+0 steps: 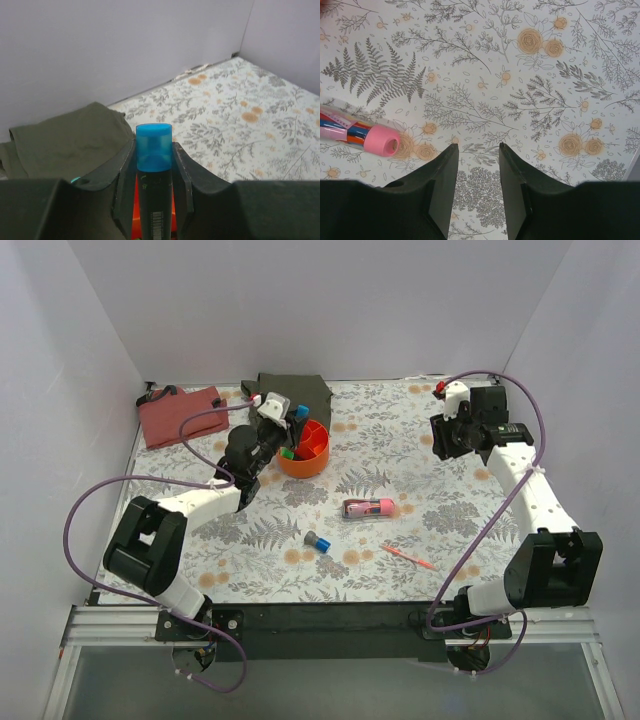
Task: Sort the stationery into containers
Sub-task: Pick up the pen from the center of the board, then place the pen in the storage box.
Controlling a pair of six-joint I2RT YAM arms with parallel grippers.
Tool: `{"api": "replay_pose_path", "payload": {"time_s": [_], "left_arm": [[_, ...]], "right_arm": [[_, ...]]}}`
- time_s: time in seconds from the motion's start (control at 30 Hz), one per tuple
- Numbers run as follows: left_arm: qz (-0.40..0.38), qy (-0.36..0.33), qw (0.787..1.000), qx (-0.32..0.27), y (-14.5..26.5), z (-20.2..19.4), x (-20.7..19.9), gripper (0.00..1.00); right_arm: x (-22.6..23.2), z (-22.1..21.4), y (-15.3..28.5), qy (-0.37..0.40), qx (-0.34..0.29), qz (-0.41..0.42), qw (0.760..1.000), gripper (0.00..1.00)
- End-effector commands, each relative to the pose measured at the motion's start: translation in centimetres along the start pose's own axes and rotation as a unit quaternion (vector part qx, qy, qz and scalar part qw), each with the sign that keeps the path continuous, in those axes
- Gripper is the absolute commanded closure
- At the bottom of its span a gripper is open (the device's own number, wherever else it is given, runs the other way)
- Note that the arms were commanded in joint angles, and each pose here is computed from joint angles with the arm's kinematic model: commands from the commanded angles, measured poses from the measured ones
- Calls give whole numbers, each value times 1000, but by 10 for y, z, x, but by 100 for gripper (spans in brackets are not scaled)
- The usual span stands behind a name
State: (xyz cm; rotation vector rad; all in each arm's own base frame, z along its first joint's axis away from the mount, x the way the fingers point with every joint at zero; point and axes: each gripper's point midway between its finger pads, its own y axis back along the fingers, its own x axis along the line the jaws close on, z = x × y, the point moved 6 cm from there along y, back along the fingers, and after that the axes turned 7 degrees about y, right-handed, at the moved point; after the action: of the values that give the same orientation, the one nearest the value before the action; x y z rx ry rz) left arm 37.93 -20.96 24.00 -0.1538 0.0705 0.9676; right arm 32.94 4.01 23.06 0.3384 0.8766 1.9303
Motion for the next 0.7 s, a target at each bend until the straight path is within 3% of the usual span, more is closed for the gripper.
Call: {"api": "replay_pose_path", "payload": {"time_s": [0.0, 0.67], "left_arm": [[-4, 2, 994, -111, 4, 45, -6, 100], [-21, -5, 994, -107, 2, 0, -3, 100]], "right_arm": [[-5, 14, 21, 32, -18, -25, 999, 54], [0, -9, 23, 39, 8, -32, 999, 54]]}}
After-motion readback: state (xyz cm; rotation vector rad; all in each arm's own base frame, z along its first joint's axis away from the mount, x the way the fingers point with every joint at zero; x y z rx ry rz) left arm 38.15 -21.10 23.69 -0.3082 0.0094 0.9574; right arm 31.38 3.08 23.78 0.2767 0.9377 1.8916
